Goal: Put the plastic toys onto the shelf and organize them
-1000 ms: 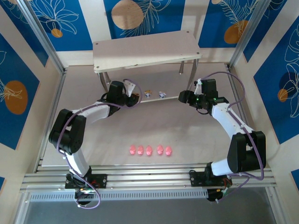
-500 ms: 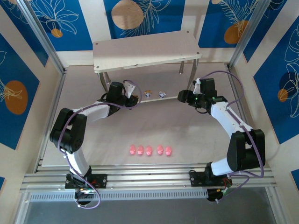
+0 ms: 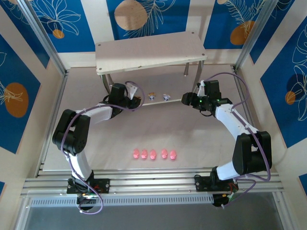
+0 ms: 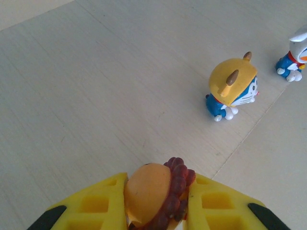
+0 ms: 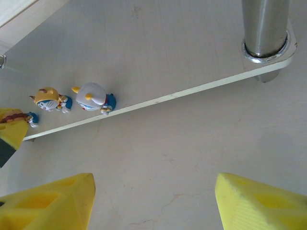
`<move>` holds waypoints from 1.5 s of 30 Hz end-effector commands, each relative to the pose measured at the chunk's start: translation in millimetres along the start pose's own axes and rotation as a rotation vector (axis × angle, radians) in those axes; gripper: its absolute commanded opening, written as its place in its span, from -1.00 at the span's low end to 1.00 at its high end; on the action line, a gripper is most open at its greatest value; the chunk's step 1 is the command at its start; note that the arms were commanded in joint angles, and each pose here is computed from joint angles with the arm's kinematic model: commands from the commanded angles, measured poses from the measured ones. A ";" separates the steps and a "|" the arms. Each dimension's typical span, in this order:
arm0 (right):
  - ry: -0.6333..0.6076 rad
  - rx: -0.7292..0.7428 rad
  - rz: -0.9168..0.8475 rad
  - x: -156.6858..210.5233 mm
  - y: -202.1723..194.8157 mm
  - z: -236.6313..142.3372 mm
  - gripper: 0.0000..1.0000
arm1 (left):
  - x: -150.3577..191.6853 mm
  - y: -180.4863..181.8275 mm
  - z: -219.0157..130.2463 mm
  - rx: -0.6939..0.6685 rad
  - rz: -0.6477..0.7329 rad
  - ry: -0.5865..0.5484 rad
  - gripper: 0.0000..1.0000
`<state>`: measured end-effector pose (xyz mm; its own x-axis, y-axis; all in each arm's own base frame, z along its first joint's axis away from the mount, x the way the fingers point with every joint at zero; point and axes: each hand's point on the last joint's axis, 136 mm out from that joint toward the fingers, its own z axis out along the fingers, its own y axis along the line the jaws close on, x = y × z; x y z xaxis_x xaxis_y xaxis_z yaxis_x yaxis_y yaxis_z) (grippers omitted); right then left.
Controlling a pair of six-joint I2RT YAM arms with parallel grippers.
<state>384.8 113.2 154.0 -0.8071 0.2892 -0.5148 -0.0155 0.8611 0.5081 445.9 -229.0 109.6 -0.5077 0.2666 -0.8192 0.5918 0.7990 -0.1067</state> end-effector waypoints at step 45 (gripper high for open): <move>-0.009 -0.020 -0.010 -9.1 13.4 1.4 0.36 | -10.2 11.8 -7.6 -0.042 -0.021 -0.037 -0.16</move>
<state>387.0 118.8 155.0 -0.8100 0.2789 -0.5159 -0.0273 0.8608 0.5082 448.8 -224.6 108.8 -0.5115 0.2626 -0.8182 0.5718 0.8147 -0.0960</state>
